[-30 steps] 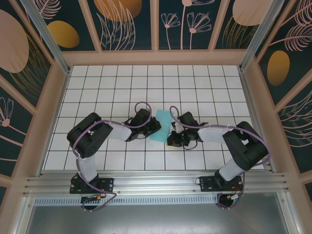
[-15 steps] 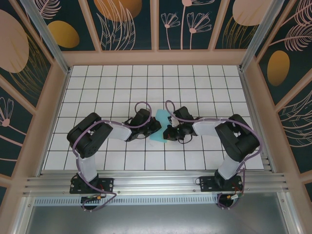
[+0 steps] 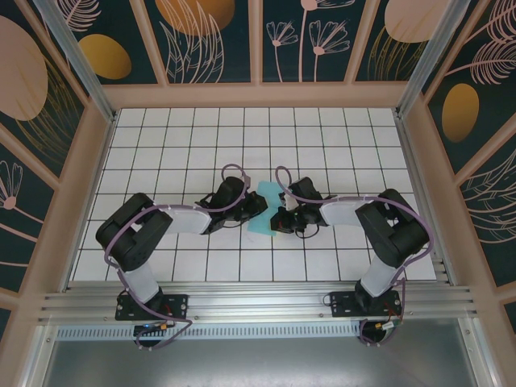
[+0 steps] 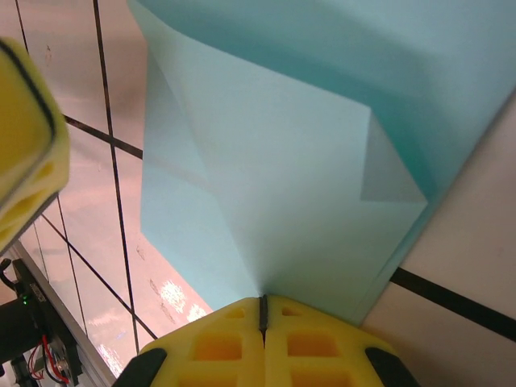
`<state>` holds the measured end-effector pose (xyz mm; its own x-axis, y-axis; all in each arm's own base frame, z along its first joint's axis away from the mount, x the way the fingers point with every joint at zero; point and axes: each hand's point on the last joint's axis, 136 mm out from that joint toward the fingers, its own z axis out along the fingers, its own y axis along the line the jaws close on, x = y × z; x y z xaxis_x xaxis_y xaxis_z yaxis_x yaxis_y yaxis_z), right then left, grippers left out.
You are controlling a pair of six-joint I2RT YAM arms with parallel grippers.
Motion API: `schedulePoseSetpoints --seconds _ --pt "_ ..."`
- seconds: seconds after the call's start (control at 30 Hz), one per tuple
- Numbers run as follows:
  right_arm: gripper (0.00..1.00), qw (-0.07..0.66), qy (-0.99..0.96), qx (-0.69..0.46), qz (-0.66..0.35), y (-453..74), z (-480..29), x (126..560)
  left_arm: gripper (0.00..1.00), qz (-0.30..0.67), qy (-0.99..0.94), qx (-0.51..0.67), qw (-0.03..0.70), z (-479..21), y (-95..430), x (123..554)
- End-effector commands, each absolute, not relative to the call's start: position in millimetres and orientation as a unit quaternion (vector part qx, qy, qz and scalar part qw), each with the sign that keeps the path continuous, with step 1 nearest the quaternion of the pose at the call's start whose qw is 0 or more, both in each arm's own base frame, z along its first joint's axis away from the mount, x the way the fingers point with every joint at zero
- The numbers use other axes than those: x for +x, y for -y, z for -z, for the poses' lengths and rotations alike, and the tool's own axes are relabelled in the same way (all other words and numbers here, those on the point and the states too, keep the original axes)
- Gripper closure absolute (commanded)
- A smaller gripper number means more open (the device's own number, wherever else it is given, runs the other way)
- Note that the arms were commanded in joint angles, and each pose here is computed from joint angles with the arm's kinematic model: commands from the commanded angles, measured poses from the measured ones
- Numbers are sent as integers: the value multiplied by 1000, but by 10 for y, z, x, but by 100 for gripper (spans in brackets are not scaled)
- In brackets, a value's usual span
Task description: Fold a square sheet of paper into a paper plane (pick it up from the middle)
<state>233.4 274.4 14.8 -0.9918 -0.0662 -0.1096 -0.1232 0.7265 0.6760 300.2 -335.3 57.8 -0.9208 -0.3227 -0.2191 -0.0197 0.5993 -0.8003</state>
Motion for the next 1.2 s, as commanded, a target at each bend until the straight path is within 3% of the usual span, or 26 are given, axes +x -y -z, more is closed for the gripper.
schedulePoseSetpoints --seconds 0.0,0.3,0.5,0.7,1.17 --pt "100 17 -950 -26 -310 -2553 133 2251 91 456 -874 -87 141 -468 3424 2883" --pt "100 6 -953 -20 -301 -2492 214 2171 93 416 -898 -89 114 -125 3430 2799" --pt "100 -1 -958 -22 -285 -2425 262 2121 93 359 -917 -109 136 84 3264 2891" --pt "100 -9 -966 -28 -257 -2311 332 2050 93 319 -921 -142 171 71 3047 3092" --pt "100 -16 -967 -34 -252 -2279 370 2004 92 324 -916 -147 187 61 2908 3374"
